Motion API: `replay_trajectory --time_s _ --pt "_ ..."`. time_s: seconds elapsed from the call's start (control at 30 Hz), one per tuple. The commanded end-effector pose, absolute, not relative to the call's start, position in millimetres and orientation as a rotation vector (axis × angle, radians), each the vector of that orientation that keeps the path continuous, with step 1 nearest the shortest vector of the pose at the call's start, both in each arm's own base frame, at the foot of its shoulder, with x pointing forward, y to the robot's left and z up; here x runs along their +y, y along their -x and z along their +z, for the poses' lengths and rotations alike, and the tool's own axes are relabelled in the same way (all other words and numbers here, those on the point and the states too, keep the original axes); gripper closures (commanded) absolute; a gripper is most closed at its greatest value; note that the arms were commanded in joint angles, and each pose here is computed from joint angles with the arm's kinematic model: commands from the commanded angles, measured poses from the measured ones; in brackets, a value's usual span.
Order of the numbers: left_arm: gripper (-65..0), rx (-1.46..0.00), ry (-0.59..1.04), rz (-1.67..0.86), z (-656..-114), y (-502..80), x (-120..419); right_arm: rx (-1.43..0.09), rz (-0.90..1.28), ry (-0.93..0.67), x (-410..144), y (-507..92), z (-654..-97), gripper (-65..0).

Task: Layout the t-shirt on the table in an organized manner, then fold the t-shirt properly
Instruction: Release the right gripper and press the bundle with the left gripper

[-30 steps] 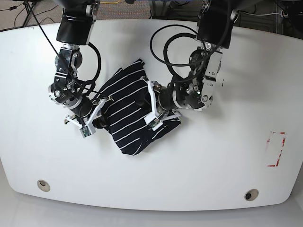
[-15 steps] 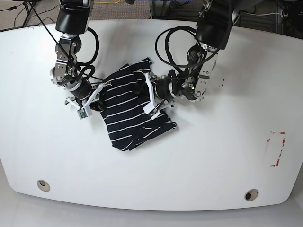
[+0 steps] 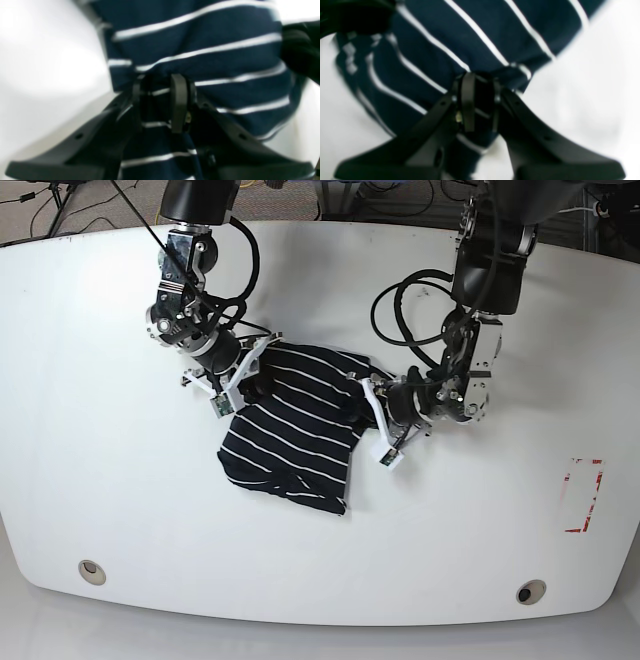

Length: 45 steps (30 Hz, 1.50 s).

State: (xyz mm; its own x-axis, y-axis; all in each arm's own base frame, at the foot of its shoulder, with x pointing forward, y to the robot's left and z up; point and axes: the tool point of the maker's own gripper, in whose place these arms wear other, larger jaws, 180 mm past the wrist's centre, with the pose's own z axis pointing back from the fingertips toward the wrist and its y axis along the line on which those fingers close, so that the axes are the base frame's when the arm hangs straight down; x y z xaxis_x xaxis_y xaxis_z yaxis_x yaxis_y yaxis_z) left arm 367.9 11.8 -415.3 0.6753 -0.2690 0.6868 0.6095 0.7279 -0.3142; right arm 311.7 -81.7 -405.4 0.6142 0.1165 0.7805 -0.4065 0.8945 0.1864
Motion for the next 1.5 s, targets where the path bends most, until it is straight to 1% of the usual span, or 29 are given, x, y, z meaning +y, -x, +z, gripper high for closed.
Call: replay_trajectory --time_s 0.0,0.13,0.3,0.47,0.57,0.7,0.8,0.9,1.03,1.13,1.2,1.3,1.47 --pt "-14.0 -0.677 0.506 -0.536 -404 -382 32 -0.943 0.329 -0.386 -73 -325 -382 -8.7" --pt "-14.0 -0.688 0.489 -0.534 -398 -387 39 -0.952 0.384 -0.374 -70 -327 -375 -8.7" --pt "-14.0 -0.733 0.467 -0.554 -383 -393 44 -0.976 0.418 -0.332 -81 -330 -365 -8.9" --pt "-14.0 -0.749 0.43 -0.598 -367 -390 47 -1.002 0.441 -0.288 -92 -332 -351 -9.0" --pt "-14.0 -0.801 0.407 -0.618 -344 -394 47 -0.986 0.471 -0.235 -104 -332 -346 -8.9" --pt "-14.0 -0.922 0.373 -0.646 -299 -402 46 -0.995 0.501 -0.187 -111 -333 -332 -8.9" --pt "-14.0 -0.978 0.387 -0.657 -282 -404 30 -1.018 0.509 -0.176 -112 -334 -323 -8.7" --pt "-14.0 -1.011 0.4 -0.63 -275 -408 11 -1.023 0.502 -0.169 -115 -335 -322 -8.7" --pt "-14.9 -1.055 0.42 -0.655 -276 -409 -29 -1.028 0.469 -0.146 -128 -336 -320 -8.7" --pt "-18.9 -1.075 0.445 -0.708 -281 -406 -61 -1.03 0.453 -0.138 -134 -336 -320 -8.7" --pt "-20.8 -1.069 0.459 -0.735 -289 -402 -77 -1.03 0.449 -0.136 -135 -336 -320 -8.7" --pt "-21.0 -1.047 0.483 -0.747 -306 -397 -99 -1.041 0.449 -0.133 -136 -340 -316 -8.7" --pt "-21.0 -0.963 0.507 -0.72 -350 -390 -110 -1.037 0.449 -0.128 -138 -339 -317 -8.7"
